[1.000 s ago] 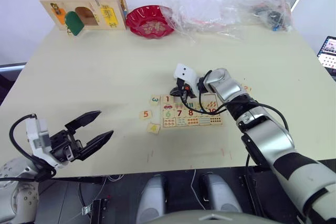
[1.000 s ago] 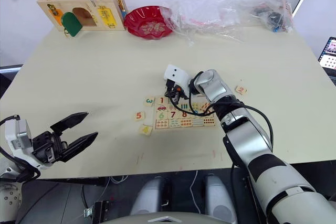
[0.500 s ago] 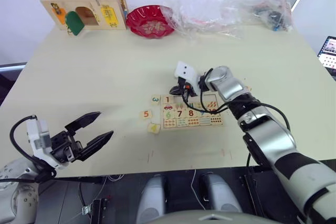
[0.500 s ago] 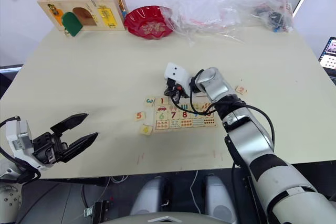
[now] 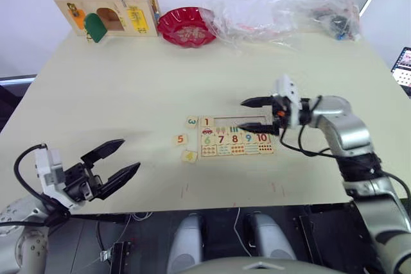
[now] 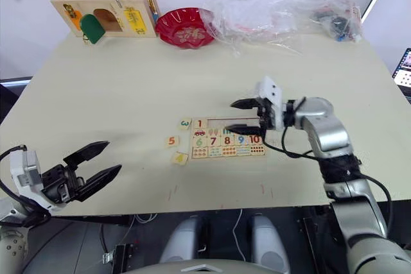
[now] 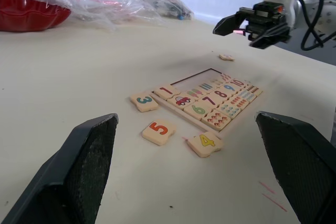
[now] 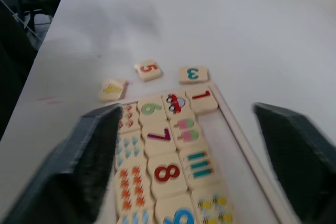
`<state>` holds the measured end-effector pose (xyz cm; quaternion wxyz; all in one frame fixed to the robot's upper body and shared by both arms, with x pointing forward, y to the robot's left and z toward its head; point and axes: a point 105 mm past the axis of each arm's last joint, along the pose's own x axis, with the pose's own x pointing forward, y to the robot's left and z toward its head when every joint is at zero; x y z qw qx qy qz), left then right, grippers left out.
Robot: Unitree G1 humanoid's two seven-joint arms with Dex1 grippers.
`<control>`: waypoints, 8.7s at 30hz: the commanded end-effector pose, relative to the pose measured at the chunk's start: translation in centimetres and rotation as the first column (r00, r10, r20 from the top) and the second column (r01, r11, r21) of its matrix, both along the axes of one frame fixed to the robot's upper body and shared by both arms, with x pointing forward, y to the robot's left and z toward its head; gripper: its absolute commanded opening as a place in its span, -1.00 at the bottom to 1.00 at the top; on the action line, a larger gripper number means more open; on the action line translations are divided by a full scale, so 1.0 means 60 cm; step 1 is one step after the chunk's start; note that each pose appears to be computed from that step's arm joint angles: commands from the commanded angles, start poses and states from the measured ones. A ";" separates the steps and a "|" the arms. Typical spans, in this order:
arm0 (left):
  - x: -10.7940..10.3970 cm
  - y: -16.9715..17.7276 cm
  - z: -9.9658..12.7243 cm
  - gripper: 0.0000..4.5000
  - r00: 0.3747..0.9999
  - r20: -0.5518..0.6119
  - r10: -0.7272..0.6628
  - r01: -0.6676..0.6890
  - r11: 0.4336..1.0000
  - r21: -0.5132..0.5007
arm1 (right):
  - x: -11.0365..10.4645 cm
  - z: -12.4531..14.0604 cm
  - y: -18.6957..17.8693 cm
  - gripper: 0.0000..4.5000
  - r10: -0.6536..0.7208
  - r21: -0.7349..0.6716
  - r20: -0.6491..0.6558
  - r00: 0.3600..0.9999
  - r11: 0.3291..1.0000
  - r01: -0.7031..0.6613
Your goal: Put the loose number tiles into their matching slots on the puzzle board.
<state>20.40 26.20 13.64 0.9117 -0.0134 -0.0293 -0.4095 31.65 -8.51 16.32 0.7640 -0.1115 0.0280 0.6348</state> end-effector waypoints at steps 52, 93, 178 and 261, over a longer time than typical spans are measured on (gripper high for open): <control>0.002 0.032 -0.030 1.00 0.999 -0.043 0.024 -0.023 0.999 0.031 | -0.146 -0.067 -0.369 0.98 -0.749 -0.089 0.019 0.663 0.659 0.747; -0.005 -0.013 -0.003 1.00 0.991 0.001 -0.132 0.132 0.991 -0.029 | 0.017 -0.039 -0.320 0.98 -0.679 -0.132 -0.059 0.732 0.732 0.669; -0.002 -0.024 0.019 1.00 0.986 0.051 -0.157 0.158 0.987 -0.023 | 0.055 0.098 -0.022 -0.61 -0.232 -0.624 0.161 0.959 0.729 0.281; -0.009 -0.007 0.010 1.00 0.994 0.046 -0.100 0.100 0.995 -0.009 | 0.072 -0.013 0.166 -0.61 -0.194 -0.732 0.067 0.979 0.657 0.180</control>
